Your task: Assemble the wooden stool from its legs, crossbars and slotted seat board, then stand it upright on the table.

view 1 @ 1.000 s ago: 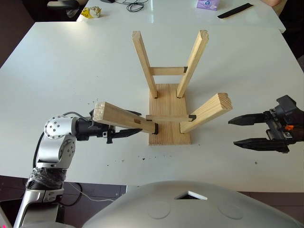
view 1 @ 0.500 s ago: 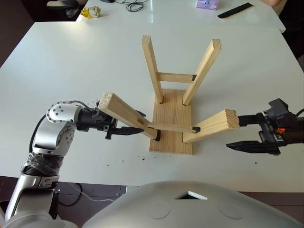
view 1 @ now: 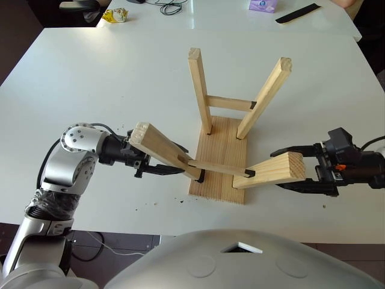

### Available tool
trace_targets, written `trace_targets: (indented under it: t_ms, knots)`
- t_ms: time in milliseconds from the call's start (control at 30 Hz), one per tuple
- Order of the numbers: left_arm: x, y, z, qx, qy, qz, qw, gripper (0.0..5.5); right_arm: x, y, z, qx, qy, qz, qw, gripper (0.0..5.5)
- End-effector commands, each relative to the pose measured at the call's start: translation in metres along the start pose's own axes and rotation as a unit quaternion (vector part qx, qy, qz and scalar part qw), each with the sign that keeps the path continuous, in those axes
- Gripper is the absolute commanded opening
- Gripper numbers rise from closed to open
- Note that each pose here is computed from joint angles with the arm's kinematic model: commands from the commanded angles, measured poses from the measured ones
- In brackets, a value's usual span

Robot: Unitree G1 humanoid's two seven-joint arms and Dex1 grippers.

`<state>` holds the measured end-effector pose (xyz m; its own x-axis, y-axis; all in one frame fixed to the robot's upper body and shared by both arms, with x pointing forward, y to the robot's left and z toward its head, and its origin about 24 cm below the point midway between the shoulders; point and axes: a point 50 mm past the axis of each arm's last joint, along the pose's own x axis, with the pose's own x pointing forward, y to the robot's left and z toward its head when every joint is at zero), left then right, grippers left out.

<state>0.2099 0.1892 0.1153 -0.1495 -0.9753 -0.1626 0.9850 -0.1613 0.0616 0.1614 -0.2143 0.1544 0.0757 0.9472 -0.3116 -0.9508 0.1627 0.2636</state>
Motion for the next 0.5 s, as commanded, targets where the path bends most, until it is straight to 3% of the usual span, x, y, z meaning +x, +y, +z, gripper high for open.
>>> trace_targets:
  t_ms: [33,500]
  knots:
    - [0.004,-0.003,-0.01,-0.024,0.035,-0.009,0.999,2.07,0.003,0.001,0.001,-0.017,0.004,-0.008,1.0,3.29]
    - [0.006,-0.004,-0.01,-0.017,0.044,0.005,0.999,2.07,0.01,0.027,-0.011,-0.002,0.03,0.023,0.999,3.29]
